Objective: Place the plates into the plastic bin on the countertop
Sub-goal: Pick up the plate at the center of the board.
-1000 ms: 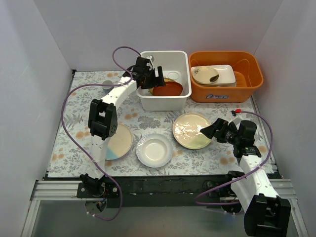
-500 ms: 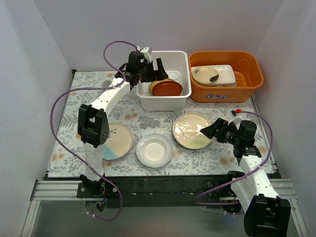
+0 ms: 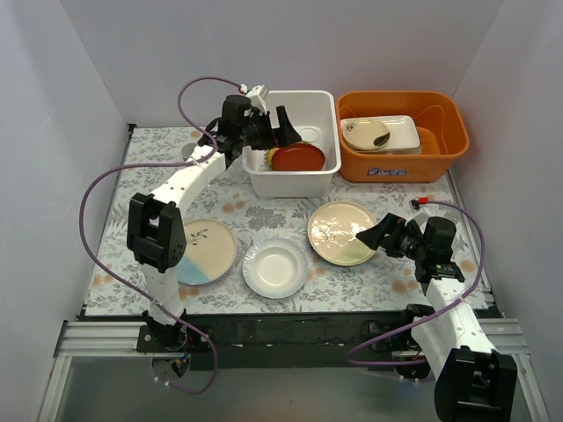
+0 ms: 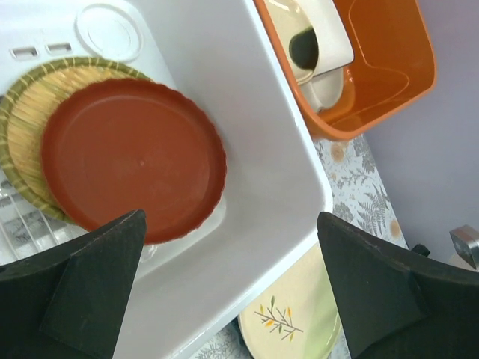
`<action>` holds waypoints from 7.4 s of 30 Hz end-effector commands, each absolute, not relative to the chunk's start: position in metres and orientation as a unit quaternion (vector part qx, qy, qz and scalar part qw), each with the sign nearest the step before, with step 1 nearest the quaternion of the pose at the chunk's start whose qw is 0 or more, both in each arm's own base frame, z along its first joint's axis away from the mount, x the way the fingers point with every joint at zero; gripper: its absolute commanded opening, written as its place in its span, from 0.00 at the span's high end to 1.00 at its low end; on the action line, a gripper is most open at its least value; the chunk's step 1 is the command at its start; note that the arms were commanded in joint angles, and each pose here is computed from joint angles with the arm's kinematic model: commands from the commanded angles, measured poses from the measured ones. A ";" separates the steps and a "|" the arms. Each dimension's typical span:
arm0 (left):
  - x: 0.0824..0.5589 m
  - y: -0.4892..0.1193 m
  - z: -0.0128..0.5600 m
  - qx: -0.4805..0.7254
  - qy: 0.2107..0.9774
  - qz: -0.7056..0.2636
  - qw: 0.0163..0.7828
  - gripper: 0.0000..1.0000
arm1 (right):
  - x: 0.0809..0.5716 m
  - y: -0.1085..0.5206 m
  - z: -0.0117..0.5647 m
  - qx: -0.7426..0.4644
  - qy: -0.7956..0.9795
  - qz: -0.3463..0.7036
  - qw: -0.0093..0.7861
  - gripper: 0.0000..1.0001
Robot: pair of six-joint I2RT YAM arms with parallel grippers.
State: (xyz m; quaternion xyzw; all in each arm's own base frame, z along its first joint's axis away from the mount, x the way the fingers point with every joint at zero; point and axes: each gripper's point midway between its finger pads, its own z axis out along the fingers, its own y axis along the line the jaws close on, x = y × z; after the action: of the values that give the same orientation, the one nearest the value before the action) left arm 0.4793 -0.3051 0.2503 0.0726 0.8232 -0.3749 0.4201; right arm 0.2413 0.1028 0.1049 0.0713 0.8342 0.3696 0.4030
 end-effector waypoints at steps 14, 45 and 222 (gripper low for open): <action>0.396 -0.308 0.302 0.110 0.772 -0.457 0.427 0.03 | 0.243 0.103 0.109 0.063 0.826 0.367 0.422 0.02; 0.301 -0.359 0.163 0.144 0.841 -0.427 0.300 0.25 | 0.249 0.081 0.085 0.109 0.845 0.305 0.425 0.10; 0.227 -0.440 0.171 0.168 0.800 -0.549 0.173 1.00 | 0.239 0.083 0.087 0.108 0.805 0.350 0.467 0.03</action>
State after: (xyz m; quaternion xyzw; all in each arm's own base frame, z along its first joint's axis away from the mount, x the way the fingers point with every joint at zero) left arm 0.2245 -0.4260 0.1157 0.1351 0.8440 -0.5011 0.1354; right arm 0.2352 0.0818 0.0726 0.1272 0.8205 0.3452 0.4376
